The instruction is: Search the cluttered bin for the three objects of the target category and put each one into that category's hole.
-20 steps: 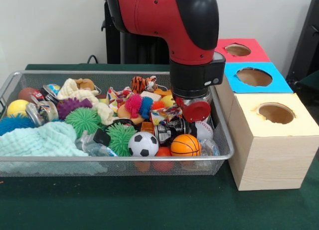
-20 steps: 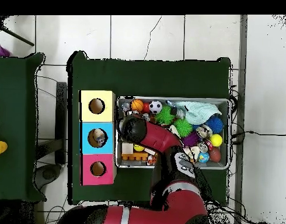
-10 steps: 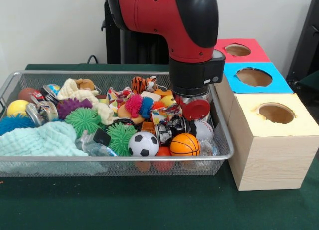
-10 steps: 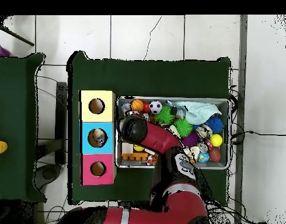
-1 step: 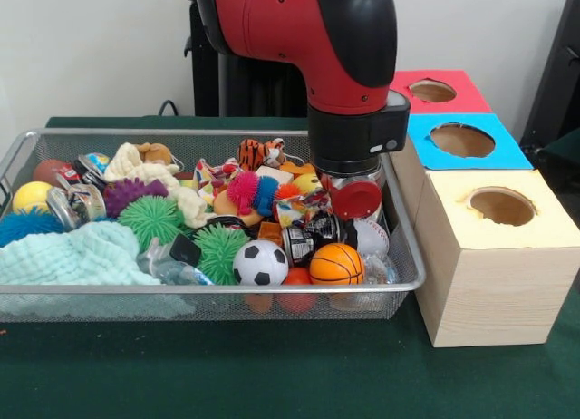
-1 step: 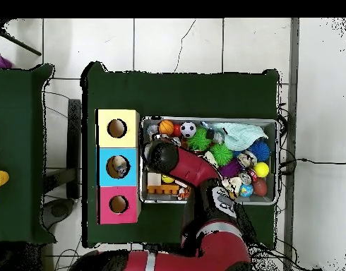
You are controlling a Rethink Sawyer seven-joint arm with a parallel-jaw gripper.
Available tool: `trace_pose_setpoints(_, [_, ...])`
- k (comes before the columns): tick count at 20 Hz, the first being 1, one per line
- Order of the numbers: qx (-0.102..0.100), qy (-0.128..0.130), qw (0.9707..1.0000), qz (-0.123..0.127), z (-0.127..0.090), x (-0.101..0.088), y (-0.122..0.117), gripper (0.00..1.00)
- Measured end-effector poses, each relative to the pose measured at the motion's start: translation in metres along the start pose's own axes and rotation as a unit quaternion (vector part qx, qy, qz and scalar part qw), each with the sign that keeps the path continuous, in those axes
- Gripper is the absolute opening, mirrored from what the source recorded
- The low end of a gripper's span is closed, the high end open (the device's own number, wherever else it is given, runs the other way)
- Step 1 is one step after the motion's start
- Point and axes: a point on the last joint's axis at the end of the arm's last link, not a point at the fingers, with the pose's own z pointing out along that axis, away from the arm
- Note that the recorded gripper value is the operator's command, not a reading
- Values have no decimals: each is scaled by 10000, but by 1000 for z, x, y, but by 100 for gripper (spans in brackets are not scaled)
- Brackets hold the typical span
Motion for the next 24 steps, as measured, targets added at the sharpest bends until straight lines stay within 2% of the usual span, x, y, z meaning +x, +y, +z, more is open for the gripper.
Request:
trace_pose_setpoints(6, [57,-185,9998,-2,-4,6,2,100])
trace_pose_setpoints(10, [282,-288,9990,-195,-22,18,9,100])
trace_pose_setpoints(15, [708,-59,9969,-326,-49,34,14,100])
trace_pose_setpoints(19, [934,204,9945,-417,-61,56,23,100])
trace_pose_setpoints(24, [749,210,9961,-422,-49,66,39,100])
